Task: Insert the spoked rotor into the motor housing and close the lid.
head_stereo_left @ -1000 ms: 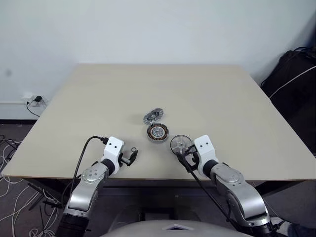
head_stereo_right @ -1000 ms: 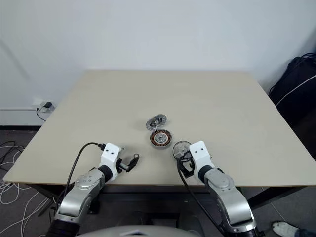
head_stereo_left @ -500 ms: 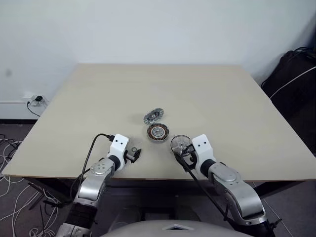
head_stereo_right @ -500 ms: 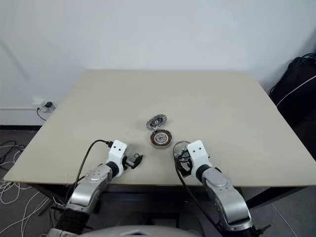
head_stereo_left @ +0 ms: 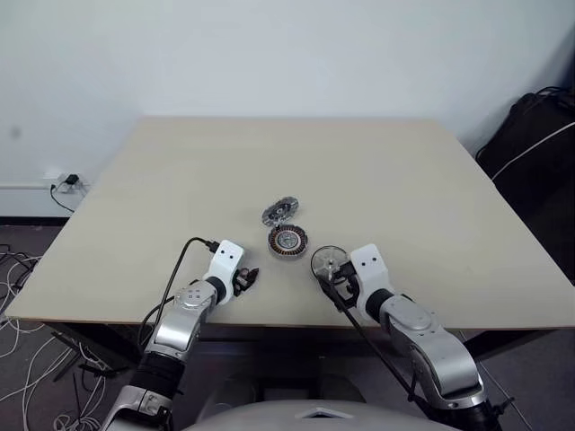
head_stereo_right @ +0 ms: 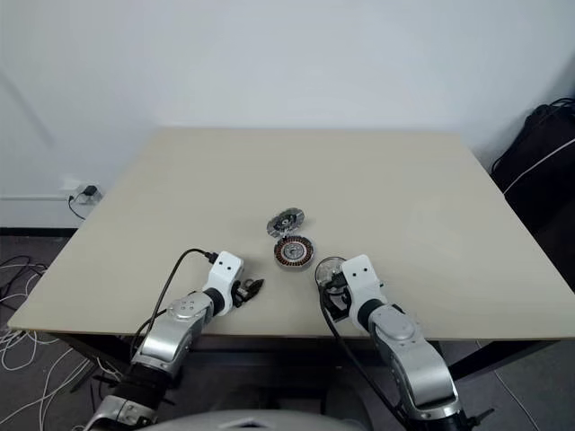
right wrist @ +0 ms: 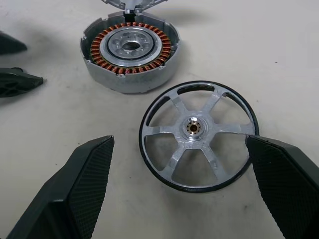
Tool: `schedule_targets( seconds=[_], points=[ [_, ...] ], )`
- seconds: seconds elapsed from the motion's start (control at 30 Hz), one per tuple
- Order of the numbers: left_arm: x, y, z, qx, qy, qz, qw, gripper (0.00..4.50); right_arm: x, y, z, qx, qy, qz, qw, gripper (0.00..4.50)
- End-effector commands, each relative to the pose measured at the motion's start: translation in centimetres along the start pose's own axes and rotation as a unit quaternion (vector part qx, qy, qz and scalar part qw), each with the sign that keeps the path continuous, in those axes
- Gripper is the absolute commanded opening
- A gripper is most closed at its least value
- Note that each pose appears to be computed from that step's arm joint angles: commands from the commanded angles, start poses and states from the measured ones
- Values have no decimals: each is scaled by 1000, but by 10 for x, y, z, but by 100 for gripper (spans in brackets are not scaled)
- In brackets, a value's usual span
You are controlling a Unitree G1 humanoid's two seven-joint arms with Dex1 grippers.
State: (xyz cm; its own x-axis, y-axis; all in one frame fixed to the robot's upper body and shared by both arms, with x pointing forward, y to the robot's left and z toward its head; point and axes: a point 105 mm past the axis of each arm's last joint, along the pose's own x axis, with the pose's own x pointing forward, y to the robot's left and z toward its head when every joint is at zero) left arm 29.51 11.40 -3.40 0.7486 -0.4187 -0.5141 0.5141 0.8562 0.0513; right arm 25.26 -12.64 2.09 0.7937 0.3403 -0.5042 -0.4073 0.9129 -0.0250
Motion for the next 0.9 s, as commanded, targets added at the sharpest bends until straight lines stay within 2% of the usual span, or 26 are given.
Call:
schedule_targets(
  seconds=[0.03,0.17,0.2,0.3,0.37,0.6,0.7,0.9],
  points=[
    [-8,8,-10,2,20,15,1000,222,-4,-4,14,-6,-29,-13,999,450],
    [-20,10,-19,-5,32,23,999,85,-4,-2,12,-2,-29,-13,999,450],
    [-23,11,-21,-6,34,25,999,67,-3,-2,12,-2,-29,-13,999,450],
    [-30,12,-20,-6,33,32,999,68,-2,0,13,-1,-30,-9,1000,450],
    [-31,11,-6,-10,7,32,999,68,-1,1,14,-3,-29,-5,1000,450],
    [-21,-5,60,0,-93,-1,996,68,4,2,17,-11,-30,6,999,450],
    [-5,-18,90,12,-130,-30,991,68,6,4,19,-14,-31,9,999,450],
    [23,-37,105,40,-140,-66,987,68,6,4,20,-19,-34,5,999,450]
  ],
)
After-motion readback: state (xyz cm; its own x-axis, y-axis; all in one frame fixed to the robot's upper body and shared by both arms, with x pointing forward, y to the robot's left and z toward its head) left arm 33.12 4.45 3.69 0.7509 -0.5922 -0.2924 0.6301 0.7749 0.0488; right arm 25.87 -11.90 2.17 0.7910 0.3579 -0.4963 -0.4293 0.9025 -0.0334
